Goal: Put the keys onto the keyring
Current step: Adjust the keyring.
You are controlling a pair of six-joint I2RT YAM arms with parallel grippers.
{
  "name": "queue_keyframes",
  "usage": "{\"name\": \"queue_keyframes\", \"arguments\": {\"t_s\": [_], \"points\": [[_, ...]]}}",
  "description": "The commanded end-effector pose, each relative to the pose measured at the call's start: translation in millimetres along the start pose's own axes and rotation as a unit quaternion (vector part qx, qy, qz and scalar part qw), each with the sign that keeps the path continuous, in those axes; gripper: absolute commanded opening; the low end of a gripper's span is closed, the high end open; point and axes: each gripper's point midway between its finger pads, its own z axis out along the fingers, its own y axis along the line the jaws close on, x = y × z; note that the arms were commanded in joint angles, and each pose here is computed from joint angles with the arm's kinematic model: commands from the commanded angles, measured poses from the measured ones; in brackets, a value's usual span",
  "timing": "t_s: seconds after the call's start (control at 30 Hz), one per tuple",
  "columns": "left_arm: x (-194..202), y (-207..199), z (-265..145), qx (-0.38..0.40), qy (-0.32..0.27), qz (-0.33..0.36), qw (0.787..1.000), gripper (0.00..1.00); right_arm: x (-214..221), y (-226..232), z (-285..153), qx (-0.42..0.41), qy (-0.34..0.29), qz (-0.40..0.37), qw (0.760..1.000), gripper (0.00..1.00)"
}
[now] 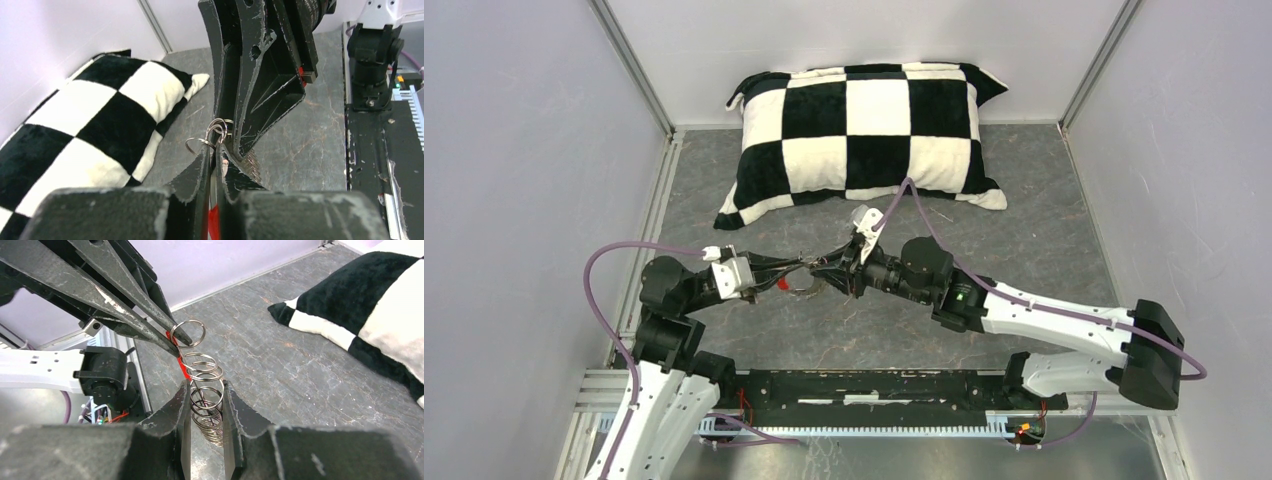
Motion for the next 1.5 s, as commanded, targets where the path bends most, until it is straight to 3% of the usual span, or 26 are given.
{"name": "queue_keyframes", "arguments": {"t_s": [0.0, 0.1, 0.3, 0.43, 0.7, 0.9, 1.17, 1.47], "points": [[-22.9, 12.9, -0.4, -0.034, -0.035, 0.016, 0.999, 0.02, -33.9, 19.6, -18.8, -0.039, -0.046, -0.005, 0.998, 0.23], [-22.5, 1.3, 0.6, 0.001, -0.039, 0.025, 0.999, 0.02, -41.5, 24.7, -27.2, -0.056, -0.049, -0.008, 0.997, 0.32], [-17.9, -43.3, -5.5, 0.147, -0.028, 0.074, 0.986, 0.02, -57.6, 36.3, -50.3, -0.109, -0.029, -0.054, 0.992, 0.59], [-27.3, -63.3, -12.9, 0.21, -0.041, 0.088, 0.973, 0.02, -63.5, 41.5, -63.8, -0.171, -0.018, -0.089, 0.981, 0.68], [-55.6, -86.5, -23.5, 0.27, -0.105, 0.113, 0.95, 0.02, -78.9, 65.1, -61.8, -0.324, -0.042, -0.153, 0.932, 0.68], [-61.7, -87.3, -24.5, 0.274, -0.112, 0.12, 0.947, 0.02, -81.7, 84.9, -62.6, -0.394, -0.058, -0.129, 0.908, 0.66], [-64.9, -85.8, -23.6, 0.28, -0.117, 0.116, 0.946, 0.02, -62.4, 90.6, -49.4, -0.4, -0.047, -0.102, 0.909, 0.5], [-72.4, -87.8, -25.6, 0.286, -0.123, 0.117, 0.943, 0.02, -54.5, 97.3, -40.3, -0.407, -0.043, -0.1, 0.907, 0.49]]}}
